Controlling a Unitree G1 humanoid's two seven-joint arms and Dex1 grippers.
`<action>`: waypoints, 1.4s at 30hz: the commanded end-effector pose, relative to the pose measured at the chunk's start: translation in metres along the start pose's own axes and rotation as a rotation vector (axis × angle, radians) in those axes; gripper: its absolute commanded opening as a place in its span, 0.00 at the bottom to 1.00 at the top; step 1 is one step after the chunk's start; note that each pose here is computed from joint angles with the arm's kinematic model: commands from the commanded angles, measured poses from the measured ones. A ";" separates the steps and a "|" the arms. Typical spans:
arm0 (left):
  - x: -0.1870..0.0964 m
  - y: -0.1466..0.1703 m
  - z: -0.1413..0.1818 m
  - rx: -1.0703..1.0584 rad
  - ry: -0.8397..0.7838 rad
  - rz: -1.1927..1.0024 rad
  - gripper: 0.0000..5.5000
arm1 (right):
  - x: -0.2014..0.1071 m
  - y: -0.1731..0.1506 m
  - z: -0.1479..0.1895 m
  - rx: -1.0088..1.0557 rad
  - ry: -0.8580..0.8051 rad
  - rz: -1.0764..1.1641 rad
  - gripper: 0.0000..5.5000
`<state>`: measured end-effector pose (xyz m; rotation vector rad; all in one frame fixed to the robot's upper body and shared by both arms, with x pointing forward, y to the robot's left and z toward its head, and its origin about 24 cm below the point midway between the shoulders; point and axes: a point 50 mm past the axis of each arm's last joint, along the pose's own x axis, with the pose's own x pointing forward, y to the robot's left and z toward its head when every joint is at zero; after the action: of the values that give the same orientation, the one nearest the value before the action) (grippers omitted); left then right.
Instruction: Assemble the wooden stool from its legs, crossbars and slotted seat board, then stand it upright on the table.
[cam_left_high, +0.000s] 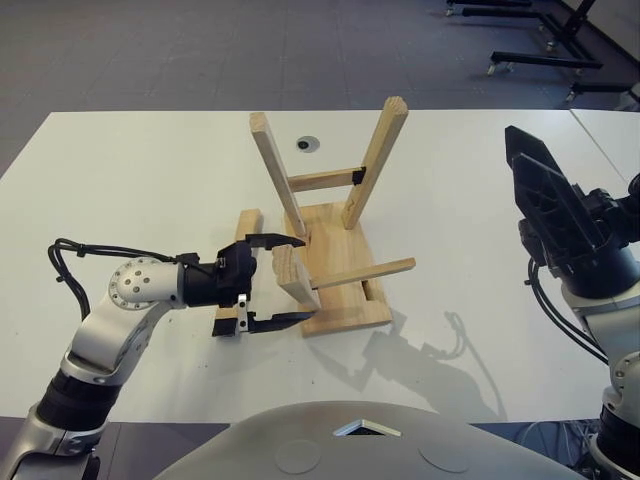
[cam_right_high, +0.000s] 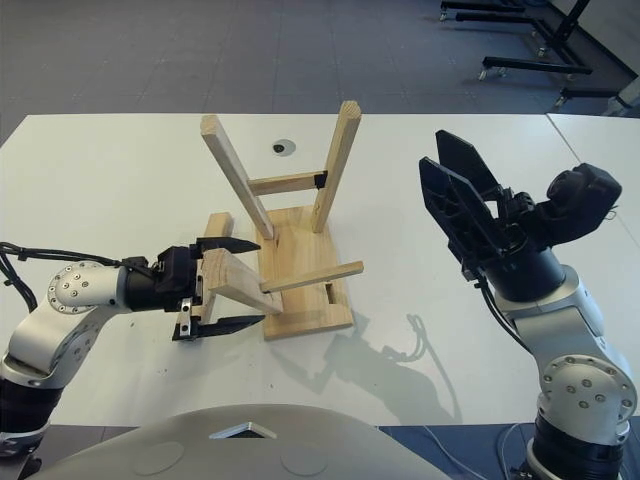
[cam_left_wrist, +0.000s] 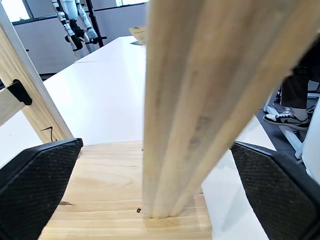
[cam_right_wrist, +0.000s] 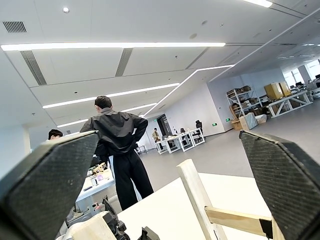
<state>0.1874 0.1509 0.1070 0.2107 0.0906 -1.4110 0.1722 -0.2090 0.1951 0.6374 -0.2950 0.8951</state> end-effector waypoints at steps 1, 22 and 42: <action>-0.003 -0.003 0.000 -0.019 0.023 0.010 0.98 | 0.000 0.000 0.008 0.003 -0.021 0.010 0.94; -0.038 -0.008 -0.058 -0.105 0.337 0.742 0.98 | 0.005 -0.005 0.008 0.048 0.086 0.041 0.94; -0.042 -0.035 -0.085 -0.449 0.637 0.919 0.89 | 0.004 0.014 -0.013 0.064 0.028 -0.042 0.94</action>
<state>0.1614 0.1977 0.0406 0.3005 0.6218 -0.4034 0.1642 -0.1927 0.1927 0.7039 -0.2237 0.8926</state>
